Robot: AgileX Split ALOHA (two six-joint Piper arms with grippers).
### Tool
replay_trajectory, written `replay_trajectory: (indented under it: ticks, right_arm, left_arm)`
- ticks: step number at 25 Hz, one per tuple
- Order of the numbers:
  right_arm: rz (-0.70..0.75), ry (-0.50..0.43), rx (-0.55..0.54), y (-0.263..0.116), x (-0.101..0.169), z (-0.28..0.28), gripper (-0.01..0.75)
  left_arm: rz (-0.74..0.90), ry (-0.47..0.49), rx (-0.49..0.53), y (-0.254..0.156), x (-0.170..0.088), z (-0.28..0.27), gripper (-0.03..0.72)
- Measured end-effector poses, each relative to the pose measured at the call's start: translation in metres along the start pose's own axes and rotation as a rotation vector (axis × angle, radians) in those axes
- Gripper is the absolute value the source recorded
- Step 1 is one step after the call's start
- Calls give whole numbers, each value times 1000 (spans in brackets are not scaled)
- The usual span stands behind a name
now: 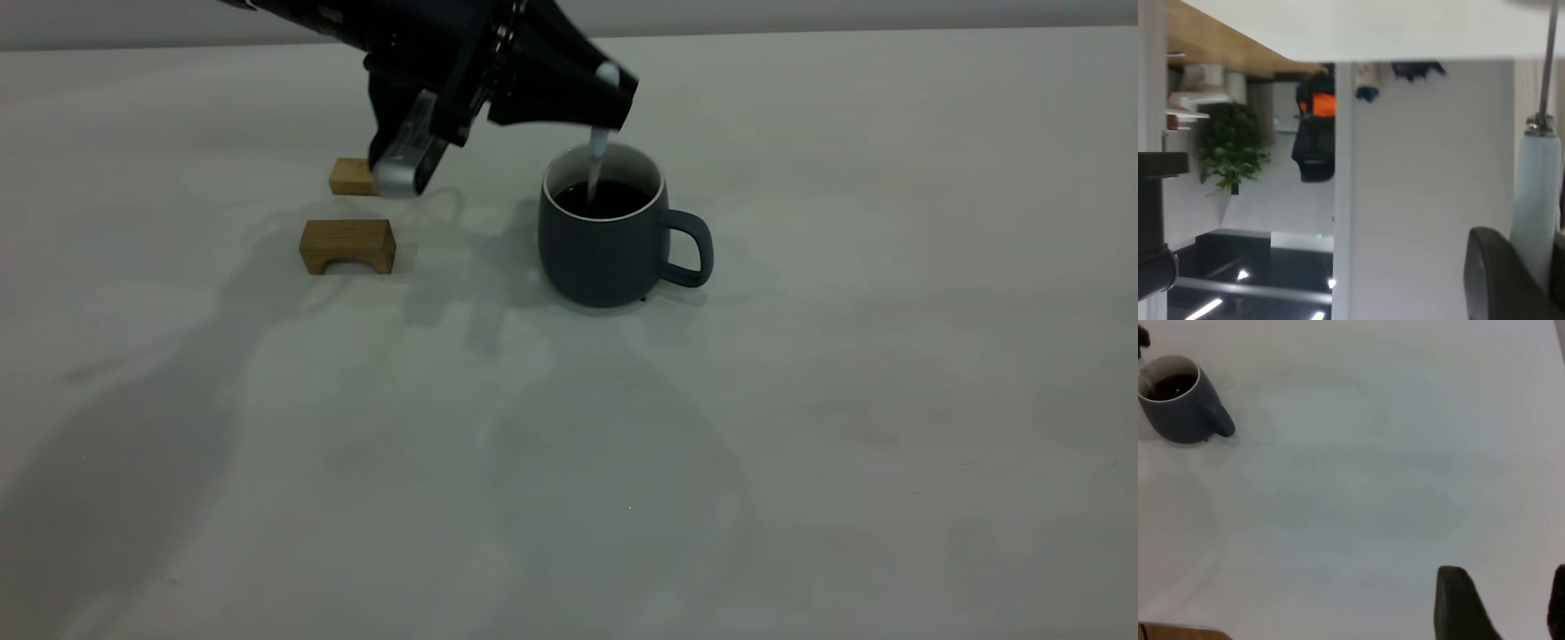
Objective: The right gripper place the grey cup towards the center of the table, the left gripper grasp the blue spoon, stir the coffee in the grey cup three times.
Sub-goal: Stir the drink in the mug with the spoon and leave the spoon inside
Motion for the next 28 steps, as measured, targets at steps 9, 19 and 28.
replay_trajectory:
  ticks: [9, 19, 28]
  right_arm:
    - [0, 0, 0, 0, 0, 0, 357]
    - [0, 0, 0, 0, 0, 0, 357]
    - [0, 0, -1, 0, 0, 0, 357]
  left_arm:
    - [53, -146, -89, 10, -18, -3, 137]
    - [193, -86, 90, -15, -9, 4, 136]
    - [-16, 28, -40, 0, 4, 9, 136]
Point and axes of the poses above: a point on each arm's last joint axis where the gripper is mounted, z pointing out along that axis toward the gripper, x along the wrist's bending axis when the last joint is at zero, y = z × x, the point moved 3 cm from there along z, pointing out along that axis toward the gripper, and after that the axes turned 15 degrees about -z, right-handed, at the moved point
